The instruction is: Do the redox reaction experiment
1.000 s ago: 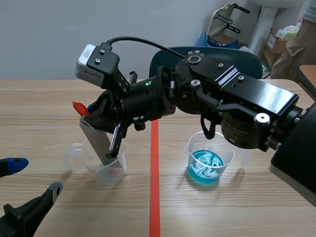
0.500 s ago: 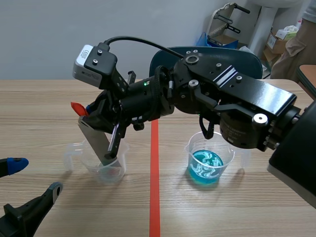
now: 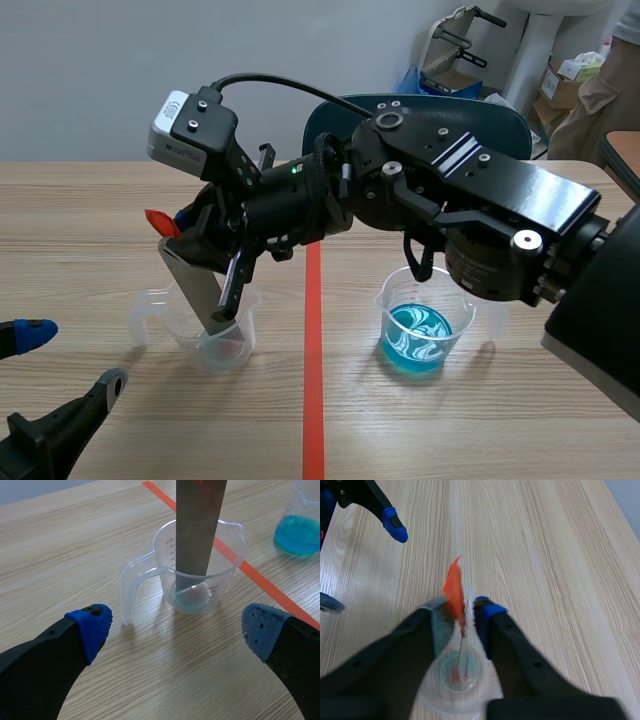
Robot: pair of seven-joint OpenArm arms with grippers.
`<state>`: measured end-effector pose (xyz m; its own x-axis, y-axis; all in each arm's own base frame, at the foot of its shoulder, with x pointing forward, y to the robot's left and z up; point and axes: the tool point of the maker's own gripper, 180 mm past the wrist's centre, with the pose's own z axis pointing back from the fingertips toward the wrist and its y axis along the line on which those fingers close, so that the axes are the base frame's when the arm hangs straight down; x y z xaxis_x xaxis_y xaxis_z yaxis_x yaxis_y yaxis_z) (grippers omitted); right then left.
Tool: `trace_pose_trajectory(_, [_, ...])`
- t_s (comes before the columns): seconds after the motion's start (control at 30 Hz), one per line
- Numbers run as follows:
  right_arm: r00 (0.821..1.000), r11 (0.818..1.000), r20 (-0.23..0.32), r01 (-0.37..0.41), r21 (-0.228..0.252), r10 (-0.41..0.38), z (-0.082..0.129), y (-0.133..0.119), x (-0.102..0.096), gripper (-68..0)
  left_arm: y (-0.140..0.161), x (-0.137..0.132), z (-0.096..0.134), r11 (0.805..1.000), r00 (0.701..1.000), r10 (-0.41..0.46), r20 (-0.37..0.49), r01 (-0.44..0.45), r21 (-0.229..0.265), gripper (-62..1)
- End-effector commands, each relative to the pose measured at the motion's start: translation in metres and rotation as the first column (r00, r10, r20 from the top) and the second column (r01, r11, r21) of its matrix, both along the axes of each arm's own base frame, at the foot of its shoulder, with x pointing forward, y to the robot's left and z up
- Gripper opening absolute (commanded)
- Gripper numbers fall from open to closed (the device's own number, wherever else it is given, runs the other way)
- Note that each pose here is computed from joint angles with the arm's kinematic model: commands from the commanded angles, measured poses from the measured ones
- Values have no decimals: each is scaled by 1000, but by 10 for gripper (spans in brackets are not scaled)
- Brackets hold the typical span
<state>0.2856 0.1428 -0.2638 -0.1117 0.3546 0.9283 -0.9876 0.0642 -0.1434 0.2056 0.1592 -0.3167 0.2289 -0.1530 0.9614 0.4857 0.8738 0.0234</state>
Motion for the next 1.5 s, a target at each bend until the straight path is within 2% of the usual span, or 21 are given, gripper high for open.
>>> trace_pose_trajectory(0.0, [999,999,36,-17,27,16,16,4,4,-441,-3,4,9,1000,999,2,36,-1,-19,-54])
trace_pose_trajectory(0.1, [999,1000,38,-17,25,16,15,4,4,-267,-3,4,9,1000,999,2,36,-1,-19,-54])
trace_pose_trajectory(0.27, [999,1000,37,-22,22,21,16,8,2,-19,-3,4,9,1000,999,2,36,-2,-19,-54])
trace_pose_trajectory(0.3, [999,1000,37,-23,21,22,16,9,2,4,-3,4,9,1000,999,2,37,-1,-19,-54])
trace_pose_trajectory(1.47, [999,999,36,-25,20,24,17,12,1,4,-2,5,9,1000,999,4,38,-4,-16,-54])
